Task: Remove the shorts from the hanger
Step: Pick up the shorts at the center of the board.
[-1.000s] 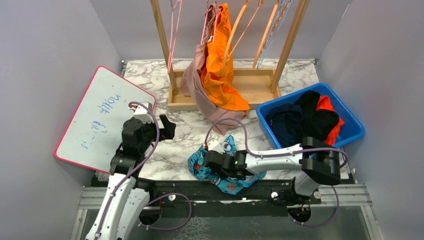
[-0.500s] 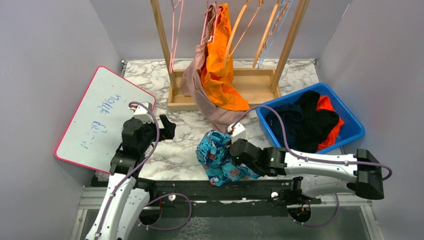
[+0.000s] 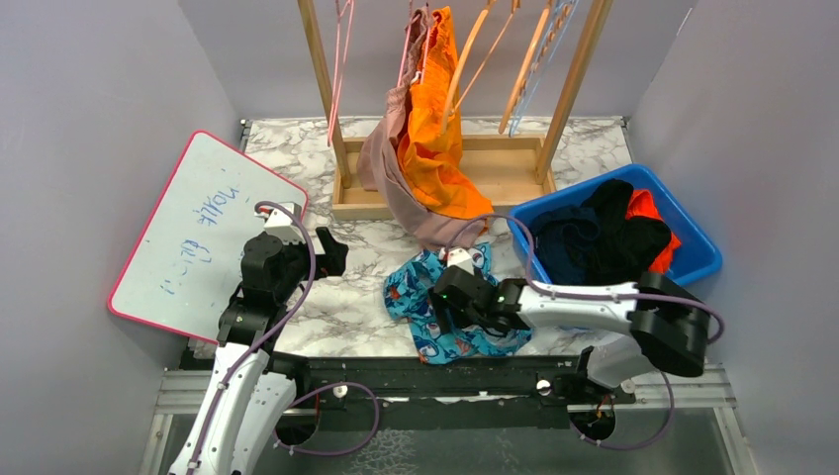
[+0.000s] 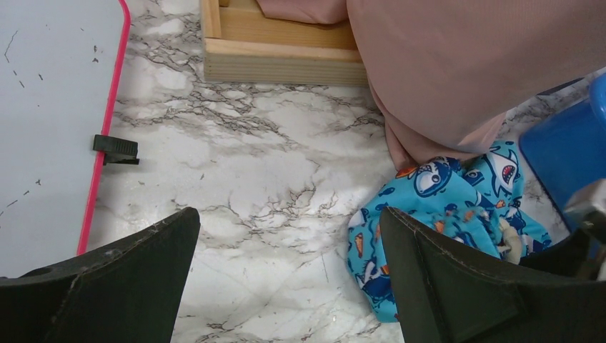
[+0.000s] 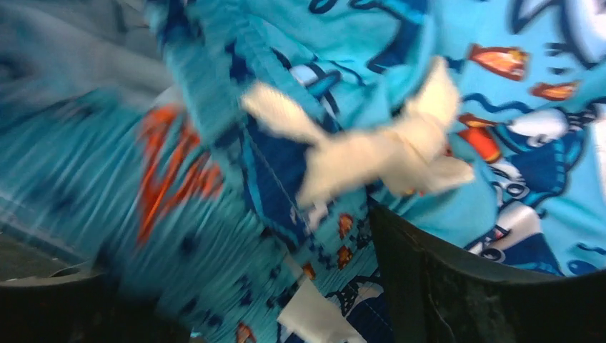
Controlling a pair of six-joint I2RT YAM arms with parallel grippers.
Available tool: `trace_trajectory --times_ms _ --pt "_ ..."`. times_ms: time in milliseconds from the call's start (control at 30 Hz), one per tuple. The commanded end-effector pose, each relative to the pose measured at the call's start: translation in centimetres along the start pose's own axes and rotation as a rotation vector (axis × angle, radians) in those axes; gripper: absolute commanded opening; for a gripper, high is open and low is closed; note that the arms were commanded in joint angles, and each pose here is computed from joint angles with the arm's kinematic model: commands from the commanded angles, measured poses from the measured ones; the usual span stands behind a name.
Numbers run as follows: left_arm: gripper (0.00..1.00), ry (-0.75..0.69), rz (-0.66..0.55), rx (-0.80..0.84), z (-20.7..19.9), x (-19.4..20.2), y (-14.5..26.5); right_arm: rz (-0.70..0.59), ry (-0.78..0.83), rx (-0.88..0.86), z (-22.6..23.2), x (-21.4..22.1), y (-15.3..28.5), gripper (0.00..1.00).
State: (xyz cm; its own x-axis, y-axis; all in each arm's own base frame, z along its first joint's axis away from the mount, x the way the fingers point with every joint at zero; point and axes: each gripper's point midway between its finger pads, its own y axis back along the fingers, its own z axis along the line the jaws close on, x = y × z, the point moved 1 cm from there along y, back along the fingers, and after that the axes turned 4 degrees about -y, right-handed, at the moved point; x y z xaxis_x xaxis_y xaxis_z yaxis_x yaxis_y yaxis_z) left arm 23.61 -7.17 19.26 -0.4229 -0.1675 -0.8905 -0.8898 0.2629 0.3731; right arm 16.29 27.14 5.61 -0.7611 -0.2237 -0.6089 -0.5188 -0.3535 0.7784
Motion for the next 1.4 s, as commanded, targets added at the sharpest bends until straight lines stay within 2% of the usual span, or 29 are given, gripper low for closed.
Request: trace_trajectory --times_ms 0,133,200,300,400,533,767,900,1100,1367 --pt "0.98 -0.002 -0.028 0.025 -0.4 -0.4 -0.1 0.135 0.007 0.061 0.2 2.2 -1.9 0.85" --pt "0.98 -0.002 -0.026 0.024 -0.4 -0.4 -0.1 0.207 0.062 0.183 -1.7 3.9 -3.2 0.87" --pt "0.98 -0.002 -0.026 0.024 -0.4 -0.4 -0.1 0.240 0.084 0.191 -1.9 4.9 -3.9 0.83" --pt "0.98 -0.001 -0.022 0.022 -0.3 -0.3 -0.2 0.260 0.086 0.234 -2.8 6.2 -5.1 0.53" --pt "0.98 -0.001 -0.022 0.021 -0.3 -0.3 -0.2 0.235 0.072 0.265 -3.4 6.1 -5.3 0.31" --pt "0.98 -0.003 -0.022 0.023 -0.3 -0.3 -0.2 0.113 0.042 0.246 -2.8 2.9 -3.9 0.07" --pt "0.98 -0.002 -0.023 0.020 -0.3 -0.3 -0.2 -0.219 -0.055 0.162 -2.4 -5.3 2.9 0.05" --pt "0.98 -0.001 -0.022 0.017 -0.2 -0.3 -0.2 -0.384 -0.110 0.160 -3.7 -8.7 7.2 0.03" --pt "0.98 -0.001 -0.020 0.017 -0.2 -0.2 -0.3 -0.544 -0.190 0.216 -6.6 -11.7 13.2 0.01" --pt "0.98 0.000 -0.013 0.018 -0.2 -0.1 -0.3 -0.688 -0.290 0.369 -11.5 -12.7 18.8 0.01"
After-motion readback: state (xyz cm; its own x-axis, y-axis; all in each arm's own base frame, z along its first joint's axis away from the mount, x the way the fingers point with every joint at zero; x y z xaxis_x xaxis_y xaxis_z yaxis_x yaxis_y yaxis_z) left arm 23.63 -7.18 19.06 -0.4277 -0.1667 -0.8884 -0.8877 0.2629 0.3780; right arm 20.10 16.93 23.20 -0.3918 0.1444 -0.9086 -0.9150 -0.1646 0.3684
